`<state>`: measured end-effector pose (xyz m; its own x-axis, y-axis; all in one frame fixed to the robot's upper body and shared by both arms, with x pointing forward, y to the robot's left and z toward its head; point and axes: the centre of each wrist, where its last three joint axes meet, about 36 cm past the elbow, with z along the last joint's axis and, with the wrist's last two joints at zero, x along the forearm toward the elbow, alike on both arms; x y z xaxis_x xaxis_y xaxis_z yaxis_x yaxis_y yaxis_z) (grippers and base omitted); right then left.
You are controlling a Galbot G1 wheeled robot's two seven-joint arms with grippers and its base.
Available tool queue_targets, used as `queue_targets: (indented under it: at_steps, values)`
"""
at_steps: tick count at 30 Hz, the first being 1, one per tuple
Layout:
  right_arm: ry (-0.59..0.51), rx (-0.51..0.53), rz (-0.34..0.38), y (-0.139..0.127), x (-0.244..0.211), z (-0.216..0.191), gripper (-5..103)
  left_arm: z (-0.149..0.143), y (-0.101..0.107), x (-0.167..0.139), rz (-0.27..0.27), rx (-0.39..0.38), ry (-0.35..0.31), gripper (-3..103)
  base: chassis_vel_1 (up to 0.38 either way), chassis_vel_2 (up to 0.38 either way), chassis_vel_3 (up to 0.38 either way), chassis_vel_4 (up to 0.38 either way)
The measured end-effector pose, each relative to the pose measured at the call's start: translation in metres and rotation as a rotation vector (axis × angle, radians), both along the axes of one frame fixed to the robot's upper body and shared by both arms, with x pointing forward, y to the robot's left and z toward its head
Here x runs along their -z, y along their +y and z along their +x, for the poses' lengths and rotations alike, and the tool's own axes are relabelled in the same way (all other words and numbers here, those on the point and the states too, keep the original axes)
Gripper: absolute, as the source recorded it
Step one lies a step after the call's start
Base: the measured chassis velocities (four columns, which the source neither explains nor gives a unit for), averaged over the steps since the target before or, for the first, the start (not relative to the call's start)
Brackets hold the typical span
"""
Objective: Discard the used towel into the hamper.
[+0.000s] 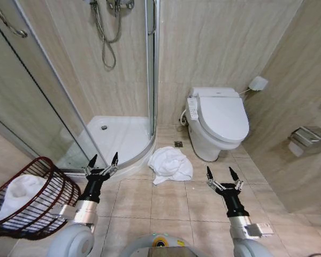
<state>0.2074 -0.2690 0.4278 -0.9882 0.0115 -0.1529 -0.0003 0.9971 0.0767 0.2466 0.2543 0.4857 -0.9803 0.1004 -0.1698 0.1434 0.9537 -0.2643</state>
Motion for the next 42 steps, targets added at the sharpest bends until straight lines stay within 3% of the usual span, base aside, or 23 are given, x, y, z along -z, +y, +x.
queue_targets:
  at_steps: [9,17,24,38,42]
  values:
    - [0.075,0.025,0.013,-0.014,-0.007,0.025,100,0.000,0.000,0.000,0.000,0.000,0.000,100,0.000,0.000,0.000,0.000]
    - [0.153,0.056,0.092,-0.032,-0.021,0.059,100,0.000,0.000,0.000,0.000,0.000,0.000,100,0.000,0.000,0.000,0.000]
    - [0.189,0.048,0.125,-0.039,-0.006,0.073,100,0.000,0.000,0.000,0.000,0.000,0.000,100,0.000,0.000,0.000,0.000]
    - [0.263,0.073,0.078,-0.064,0.035,0.087,100,0.000,0.000,0.000,0.000,0.000,0.000,100,0.000,0.000,0.000,0.000]
    - [0.251,0.014,0.105,-0.077,0.059,0.096,100,0.000,0.000,0.000,0.000,0.000,0.000,100,0.000,0.000,0.000,0.000]
